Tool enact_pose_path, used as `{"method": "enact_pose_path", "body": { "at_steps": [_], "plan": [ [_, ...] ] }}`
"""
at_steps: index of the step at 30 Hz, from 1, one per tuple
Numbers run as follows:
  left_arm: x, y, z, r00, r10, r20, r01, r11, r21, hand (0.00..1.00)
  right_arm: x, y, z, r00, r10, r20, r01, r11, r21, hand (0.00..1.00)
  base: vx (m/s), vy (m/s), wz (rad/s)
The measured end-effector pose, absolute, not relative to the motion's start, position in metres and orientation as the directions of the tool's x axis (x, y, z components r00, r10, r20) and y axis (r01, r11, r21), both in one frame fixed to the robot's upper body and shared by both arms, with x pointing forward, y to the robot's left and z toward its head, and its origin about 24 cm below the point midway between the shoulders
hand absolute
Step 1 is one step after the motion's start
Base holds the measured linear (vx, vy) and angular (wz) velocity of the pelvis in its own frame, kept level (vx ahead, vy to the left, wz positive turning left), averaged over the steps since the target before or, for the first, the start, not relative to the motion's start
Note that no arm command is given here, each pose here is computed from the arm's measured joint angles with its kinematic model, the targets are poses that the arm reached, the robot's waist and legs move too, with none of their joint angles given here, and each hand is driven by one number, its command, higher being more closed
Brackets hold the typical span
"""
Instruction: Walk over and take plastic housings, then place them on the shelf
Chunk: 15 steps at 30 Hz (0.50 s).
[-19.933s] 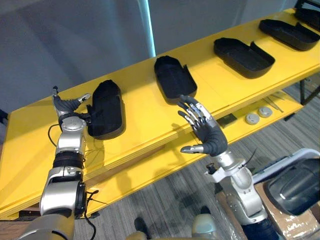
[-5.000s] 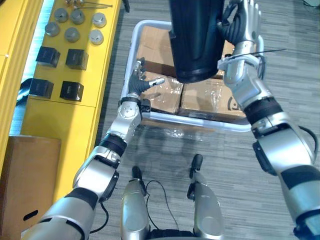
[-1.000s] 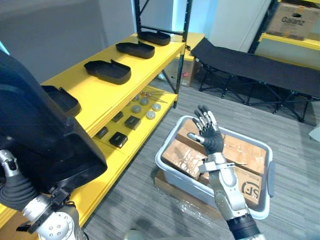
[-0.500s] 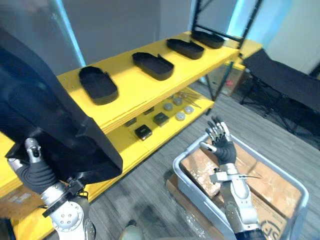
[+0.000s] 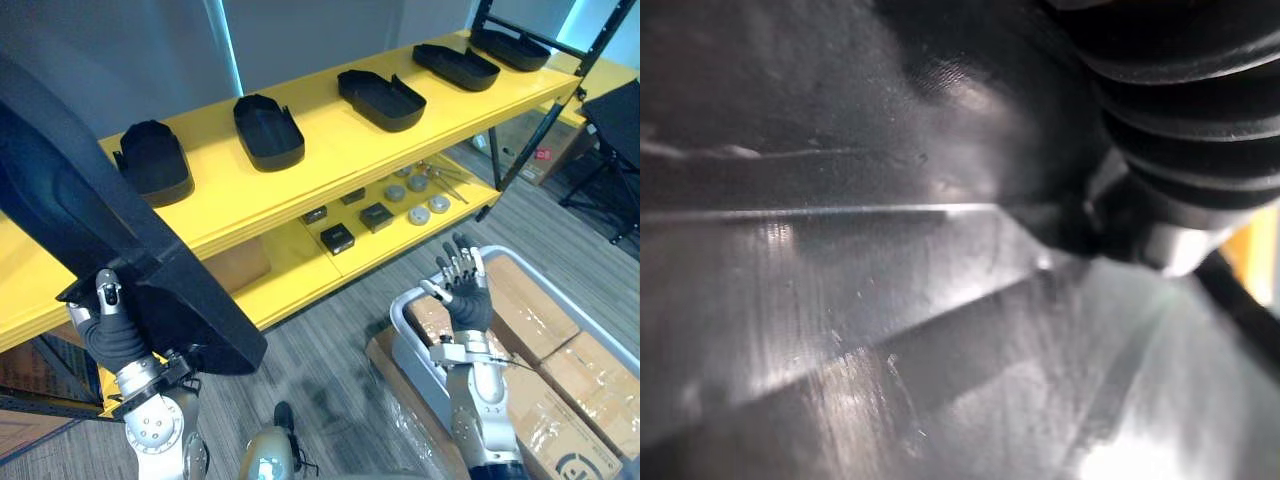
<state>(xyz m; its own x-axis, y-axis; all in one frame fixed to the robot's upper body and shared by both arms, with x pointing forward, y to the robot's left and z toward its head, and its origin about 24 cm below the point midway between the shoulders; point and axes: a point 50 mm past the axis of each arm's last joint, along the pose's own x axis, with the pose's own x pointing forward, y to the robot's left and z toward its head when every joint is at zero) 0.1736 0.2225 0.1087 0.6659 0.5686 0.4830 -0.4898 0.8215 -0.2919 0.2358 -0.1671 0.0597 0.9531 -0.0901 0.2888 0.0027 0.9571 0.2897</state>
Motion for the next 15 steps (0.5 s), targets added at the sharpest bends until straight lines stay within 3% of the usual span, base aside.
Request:
{"method": "enact_pose_path", "body": {
  "at_steps": [9, 15],
  "plan": [
    [0.176, 0.22, 0.11, 0.71, 0.481, 0.514, -0.434, 0.874, -0.219, 1.0, 0.231, -0.17, 0.052, 0.956, -0.139, 0.257, 0.056, 0.95, 0.306, 0.0, 0.13, 0.114, 0.34],
    [0.191, 0.22, 0.127, 0.699, 0.421, 0.578, -0.401, 0.9, -0.17, 1.0, 0.227, -0.164, 0.066, 0.938, -0.086, 0.335, -0.017, 0.956, 0.291, 0.0, 0.3, 0.041, 0.55]
  ]
}}
